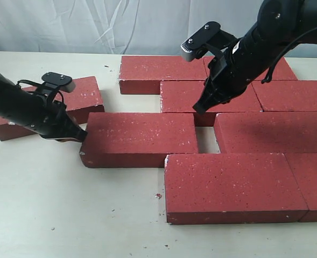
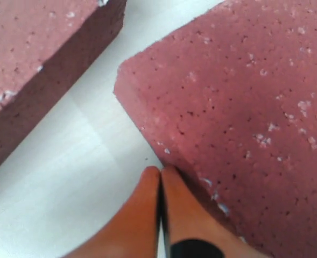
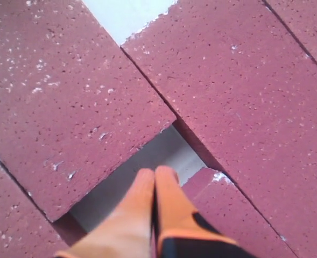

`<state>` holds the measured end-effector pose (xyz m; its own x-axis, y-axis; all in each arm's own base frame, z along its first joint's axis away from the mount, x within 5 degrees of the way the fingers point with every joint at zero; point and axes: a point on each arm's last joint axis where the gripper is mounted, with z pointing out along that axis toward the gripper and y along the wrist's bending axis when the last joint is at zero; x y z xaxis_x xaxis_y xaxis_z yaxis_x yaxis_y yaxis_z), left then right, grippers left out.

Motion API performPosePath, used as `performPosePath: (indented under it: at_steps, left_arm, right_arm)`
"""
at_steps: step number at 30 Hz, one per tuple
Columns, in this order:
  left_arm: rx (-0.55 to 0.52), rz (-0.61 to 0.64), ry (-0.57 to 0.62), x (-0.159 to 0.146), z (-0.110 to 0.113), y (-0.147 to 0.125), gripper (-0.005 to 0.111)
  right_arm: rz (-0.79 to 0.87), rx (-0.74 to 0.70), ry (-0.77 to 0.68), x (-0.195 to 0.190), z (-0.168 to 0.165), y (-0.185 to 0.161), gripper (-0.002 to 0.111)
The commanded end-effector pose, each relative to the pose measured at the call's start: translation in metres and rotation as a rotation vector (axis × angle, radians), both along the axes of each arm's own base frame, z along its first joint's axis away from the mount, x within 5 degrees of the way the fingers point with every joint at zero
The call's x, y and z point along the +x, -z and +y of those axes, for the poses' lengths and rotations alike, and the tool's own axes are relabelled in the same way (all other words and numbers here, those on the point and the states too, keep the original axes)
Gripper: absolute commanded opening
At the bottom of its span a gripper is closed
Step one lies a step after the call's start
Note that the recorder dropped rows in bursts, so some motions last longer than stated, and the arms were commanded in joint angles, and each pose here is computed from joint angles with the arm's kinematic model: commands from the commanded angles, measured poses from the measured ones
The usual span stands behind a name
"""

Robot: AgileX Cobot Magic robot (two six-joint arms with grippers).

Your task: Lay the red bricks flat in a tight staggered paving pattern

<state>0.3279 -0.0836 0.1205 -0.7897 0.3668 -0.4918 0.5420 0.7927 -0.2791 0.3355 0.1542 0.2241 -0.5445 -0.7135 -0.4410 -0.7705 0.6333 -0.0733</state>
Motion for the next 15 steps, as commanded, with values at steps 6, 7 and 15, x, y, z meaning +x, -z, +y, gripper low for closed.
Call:
performPosePath:
  at_steps: [6,7,15]
  left_arm:
    - [-0.019,-0.024,0.055,-0.001,-0.019,-0.001,0.0]
    - [-0.018,-0.029,0.065,-0.001,-0.024,-0.002,0.0]
    - [0.011,-0.072,0.038,0.001,-0.035,-0.002,0.0]
  right_arm:
    - [-0.007,0.031,0.026,0.001,0.0,0.001,-0.001]
    - [-0.007,0.031,0.026,0.001,0.0,0.001,-0.001]
    - [-0.007,0.042,0.032,0.002,0.001,0.0,-0.001]
